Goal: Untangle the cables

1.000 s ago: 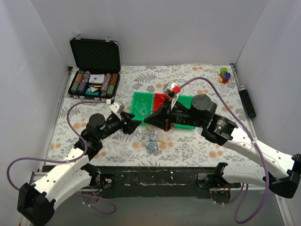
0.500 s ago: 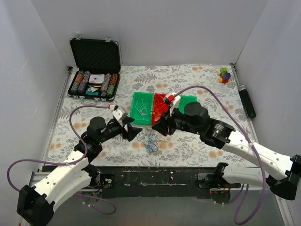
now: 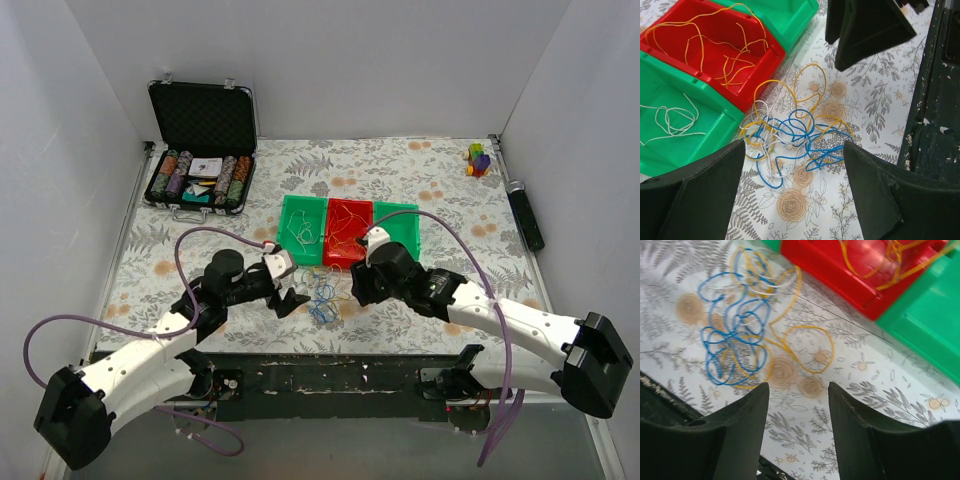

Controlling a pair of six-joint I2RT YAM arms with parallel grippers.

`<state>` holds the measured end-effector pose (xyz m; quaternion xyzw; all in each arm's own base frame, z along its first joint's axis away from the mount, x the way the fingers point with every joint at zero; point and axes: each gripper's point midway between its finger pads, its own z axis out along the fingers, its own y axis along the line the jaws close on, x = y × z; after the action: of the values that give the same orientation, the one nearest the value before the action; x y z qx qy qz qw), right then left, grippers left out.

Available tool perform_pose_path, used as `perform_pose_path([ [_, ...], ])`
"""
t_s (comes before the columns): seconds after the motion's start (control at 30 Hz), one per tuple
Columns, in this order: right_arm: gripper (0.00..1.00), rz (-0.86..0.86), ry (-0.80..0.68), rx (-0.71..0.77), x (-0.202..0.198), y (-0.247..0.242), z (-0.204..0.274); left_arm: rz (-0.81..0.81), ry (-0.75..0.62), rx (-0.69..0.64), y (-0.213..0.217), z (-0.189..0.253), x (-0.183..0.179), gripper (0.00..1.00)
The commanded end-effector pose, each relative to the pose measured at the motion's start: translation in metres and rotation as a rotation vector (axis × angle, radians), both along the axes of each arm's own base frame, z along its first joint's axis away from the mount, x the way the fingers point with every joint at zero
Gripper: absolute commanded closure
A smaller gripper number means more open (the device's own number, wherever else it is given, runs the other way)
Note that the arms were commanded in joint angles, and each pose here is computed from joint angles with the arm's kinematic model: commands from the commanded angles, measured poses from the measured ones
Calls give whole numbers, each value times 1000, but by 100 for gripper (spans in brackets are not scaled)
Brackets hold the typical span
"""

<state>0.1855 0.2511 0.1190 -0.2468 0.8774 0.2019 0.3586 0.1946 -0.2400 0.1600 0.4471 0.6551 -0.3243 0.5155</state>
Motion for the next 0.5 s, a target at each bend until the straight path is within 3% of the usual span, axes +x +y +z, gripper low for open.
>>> perform_pose_path([
  [0.0, 41, -148, 8, 33, 21, -14, -13, -38, -86, 45, -6, -1, 4, 20],
  [0.3, 41, -190, 43, 61, 34, -13, -36, -52, -93, 50, -14, -1, 5, 16],
  [0.47, 47, -200, 78, 65, 40, -11, -54, -48, -105, 46, -15, 3, 8, 15],
])
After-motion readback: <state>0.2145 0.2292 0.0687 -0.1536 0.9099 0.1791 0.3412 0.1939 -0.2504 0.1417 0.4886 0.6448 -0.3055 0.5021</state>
